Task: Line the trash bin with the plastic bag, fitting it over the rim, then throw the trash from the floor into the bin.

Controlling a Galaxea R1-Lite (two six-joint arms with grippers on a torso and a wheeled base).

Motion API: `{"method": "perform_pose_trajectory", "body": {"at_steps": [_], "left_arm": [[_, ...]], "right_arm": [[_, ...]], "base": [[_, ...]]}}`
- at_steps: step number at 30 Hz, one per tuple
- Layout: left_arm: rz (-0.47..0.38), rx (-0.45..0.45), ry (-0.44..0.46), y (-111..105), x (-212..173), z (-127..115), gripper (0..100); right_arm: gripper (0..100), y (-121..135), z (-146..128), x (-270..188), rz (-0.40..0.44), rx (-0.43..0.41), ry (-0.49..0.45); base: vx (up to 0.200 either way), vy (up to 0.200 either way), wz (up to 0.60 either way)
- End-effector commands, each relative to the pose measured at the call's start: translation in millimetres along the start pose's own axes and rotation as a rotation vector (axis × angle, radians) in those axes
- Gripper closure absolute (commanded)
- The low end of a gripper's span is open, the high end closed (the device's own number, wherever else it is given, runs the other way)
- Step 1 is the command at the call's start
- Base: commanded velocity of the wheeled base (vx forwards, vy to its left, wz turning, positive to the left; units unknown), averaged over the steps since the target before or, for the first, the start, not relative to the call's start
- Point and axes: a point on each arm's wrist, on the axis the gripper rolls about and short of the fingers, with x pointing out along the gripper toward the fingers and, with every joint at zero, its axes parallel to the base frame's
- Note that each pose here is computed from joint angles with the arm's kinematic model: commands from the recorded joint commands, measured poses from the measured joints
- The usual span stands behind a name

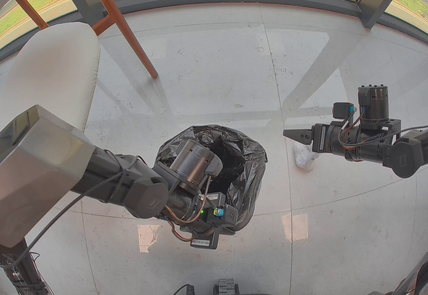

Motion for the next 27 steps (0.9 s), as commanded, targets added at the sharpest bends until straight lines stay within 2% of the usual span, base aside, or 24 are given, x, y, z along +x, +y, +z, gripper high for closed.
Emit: {"method": "perform_pose_trajectory", "body": {"at_steps": [1, 8, 9, 13, 19, 21, 26, 27], "left_arm": [[-0.018, 0.006, 0.001, -3.9, 4.7, 2.1, 100], [-0.007, 0.01, -0.002, -1.0, 10.6, 1.2, 100], [-0.001, 0.011, -0.003, -1.0, 11.5, 0.8, 0], [0.001, 0.005, -0.005, -1.5, 14.7, 0.6, 0], [-0.048, -0.057, -0.014, -16.8, 19.8, 9.1, 0], [-0.06, -0.079, -0.011, -22.1, 20.7, 9.5, 0], [-0.036, -0.093, -0.031, -24.1, 14.7, 12.7, 0], [-0.034, -0.121, -0.031, -25.9, 11.6, 13.4, 0]], "right_arm": [[0, -0.1, -0.2, 0.2, 0.0, -0.001, 0.001], [0, -0.4, -0.8, 1.1, -0.001, 0.001, 0.004], [0, -0.1, -1.4, 1.2, 0.0, 0.0, 0.006], [0, -0.6, -6.7, 1.7, -0.003, 0.001, 0.024], [0, 5.7, -19.4, 0.4, 0.008, -0.001, 0.07], [0, 8.7, -31.2, 0.3, 0.013, -0.005, 0.105], [0, 15.8, -43.7, 1.6, 0.015, -0.016, 0.15], [0, 20.7, -47.8, 3.1, 0.021, -0.025, 0.163]], "base": [[0.0, 0.0, 0.0], [0.0, 0.0, 0.0], [0.0, 0.0, 0.0], [0.0, 0.0, 0.0], [0.0, 0.0, 0.0], [0.0, 0.0, 0.0], [0.0, 0.0, 0.0], [0.0, 0.0, 0.0]]}}
